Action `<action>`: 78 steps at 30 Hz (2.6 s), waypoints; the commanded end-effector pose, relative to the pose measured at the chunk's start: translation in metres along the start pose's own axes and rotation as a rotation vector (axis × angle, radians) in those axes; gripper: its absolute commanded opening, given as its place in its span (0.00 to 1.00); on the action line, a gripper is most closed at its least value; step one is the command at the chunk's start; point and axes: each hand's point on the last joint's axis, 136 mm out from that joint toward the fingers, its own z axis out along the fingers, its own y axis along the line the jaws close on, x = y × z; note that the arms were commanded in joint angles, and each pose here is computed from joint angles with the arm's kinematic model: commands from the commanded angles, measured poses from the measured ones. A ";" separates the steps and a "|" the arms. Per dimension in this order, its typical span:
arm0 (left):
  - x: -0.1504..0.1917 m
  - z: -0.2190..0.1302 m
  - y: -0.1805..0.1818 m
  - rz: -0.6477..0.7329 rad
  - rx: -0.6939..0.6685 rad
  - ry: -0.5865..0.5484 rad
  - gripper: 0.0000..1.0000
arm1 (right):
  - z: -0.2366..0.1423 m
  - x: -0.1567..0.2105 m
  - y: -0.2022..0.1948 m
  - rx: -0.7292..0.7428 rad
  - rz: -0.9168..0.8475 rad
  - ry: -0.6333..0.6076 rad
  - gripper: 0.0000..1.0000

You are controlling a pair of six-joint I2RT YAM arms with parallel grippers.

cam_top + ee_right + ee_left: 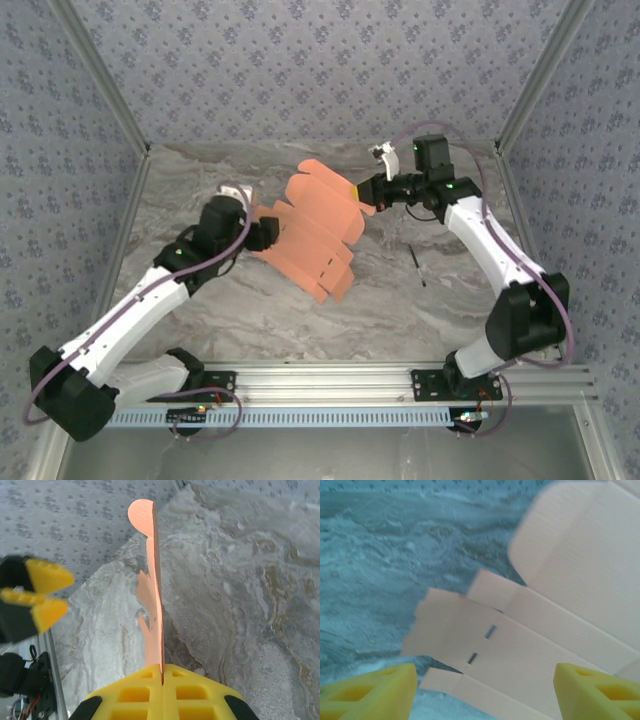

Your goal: Fold the paper box

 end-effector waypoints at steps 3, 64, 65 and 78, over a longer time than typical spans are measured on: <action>-0.047 -0.011 -0.007 0.048 0.157 -0.070 0.72 | -0.032 -0.005 0.036 -0.027 -0.167 -0.015 0.00; -0.064 -0.058 -0.114 0.336 0.979 -0.003 0.00 | -0.050 -0.017 0.084 0.094 -0.567 -0.068 0.00; -0.066 -0.058 -0.114 0.321 0.979 0.005 0.00 | -0.048 -0.016 0.084 0.134 -0.602 -0.062 0.00; -0.075 -0.048 -0.115 0.197 1.004 0.081 0.00 | -0.029 -0.008 0.067 0.542 -0.890 -0.062 0.00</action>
